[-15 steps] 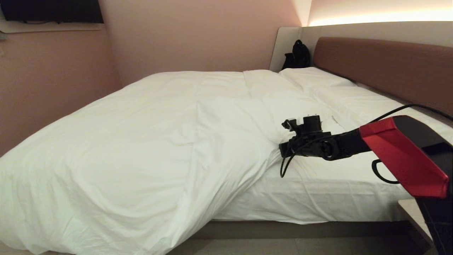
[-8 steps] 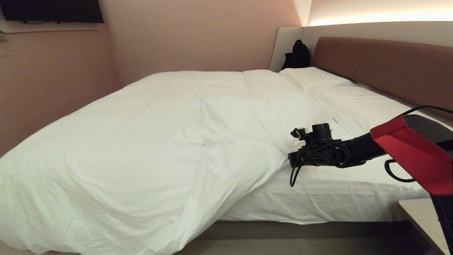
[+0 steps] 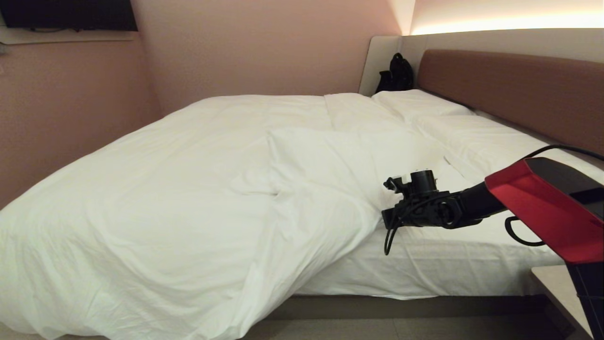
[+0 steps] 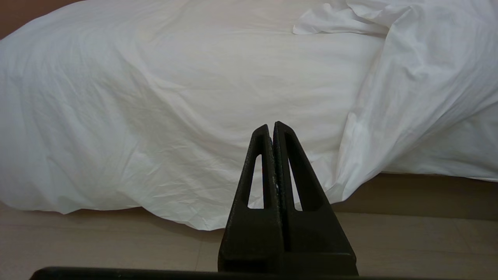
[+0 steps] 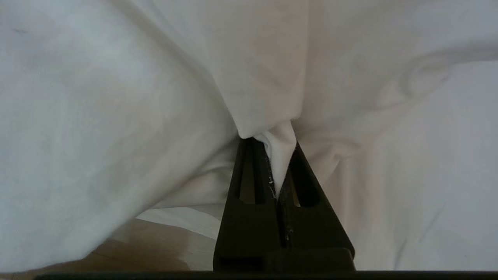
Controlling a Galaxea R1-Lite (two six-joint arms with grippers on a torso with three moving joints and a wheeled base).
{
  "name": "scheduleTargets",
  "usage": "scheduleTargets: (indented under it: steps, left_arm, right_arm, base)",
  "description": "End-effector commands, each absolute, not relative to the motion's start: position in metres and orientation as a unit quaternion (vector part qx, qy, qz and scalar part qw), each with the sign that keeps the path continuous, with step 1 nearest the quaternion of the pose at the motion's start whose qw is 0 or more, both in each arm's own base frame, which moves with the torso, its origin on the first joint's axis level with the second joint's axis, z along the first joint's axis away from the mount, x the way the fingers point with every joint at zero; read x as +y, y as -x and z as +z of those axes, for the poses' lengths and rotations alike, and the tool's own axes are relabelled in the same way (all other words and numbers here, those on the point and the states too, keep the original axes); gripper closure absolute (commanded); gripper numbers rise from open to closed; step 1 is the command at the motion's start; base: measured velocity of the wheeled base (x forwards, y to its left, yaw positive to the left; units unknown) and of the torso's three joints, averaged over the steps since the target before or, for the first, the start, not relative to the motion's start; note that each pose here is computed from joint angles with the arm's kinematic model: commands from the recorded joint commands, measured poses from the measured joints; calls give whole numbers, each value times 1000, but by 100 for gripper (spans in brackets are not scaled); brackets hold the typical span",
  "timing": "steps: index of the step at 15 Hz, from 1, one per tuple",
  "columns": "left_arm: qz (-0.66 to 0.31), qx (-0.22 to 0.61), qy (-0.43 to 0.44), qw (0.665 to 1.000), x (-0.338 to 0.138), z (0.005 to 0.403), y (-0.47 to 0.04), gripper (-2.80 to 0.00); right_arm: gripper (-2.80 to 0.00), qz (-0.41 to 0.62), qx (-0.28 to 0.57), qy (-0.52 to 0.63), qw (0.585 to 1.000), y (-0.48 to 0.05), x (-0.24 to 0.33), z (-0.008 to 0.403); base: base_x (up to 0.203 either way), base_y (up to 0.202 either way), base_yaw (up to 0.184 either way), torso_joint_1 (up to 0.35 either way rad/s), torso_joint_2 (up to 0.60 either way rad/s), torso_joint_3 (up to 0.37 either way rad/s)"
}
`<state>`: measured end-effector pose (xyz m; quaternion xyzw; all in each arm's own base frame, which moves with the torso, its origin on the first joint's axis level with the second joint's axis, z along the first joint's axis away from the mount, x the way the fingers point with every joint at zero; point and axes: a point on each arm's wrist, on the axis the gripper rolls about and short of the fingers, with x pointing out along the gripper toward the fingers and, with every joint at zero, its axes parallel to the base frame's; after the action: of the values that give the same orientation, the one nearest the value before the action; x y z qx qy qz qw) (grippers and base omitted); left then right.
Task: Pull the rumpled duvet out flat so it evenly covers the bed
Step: Flatten the corners of the folded blanket
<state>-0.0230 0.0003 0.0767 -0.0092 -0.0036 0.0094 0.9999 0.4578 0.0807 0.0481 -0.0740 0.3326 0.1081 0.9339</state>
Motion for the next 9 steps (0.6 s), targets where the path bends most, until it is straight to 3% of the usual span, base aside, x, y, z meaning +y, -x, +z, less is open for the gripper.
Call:
scheduleTargets:
  steps: [1,4,9]
  left_arm:
    - [10,-4,10,1000,0,77,23,0]
    - [10,-3,9,1000,0,76,23,0]
    - [10,-4,10,1000,0,77,23,0]
  right_arm:
    - [-280,107,337,74,933,-459,82,42]
    - [-280,103,321,73,939,-458,81,57]
    - [-280,111,234,70,963,-449,89,120]
  base:
    - [0,0,0,0,0,0]
    - [0,0,0,0,0,0]
    - [0,0,0,0,0,0]
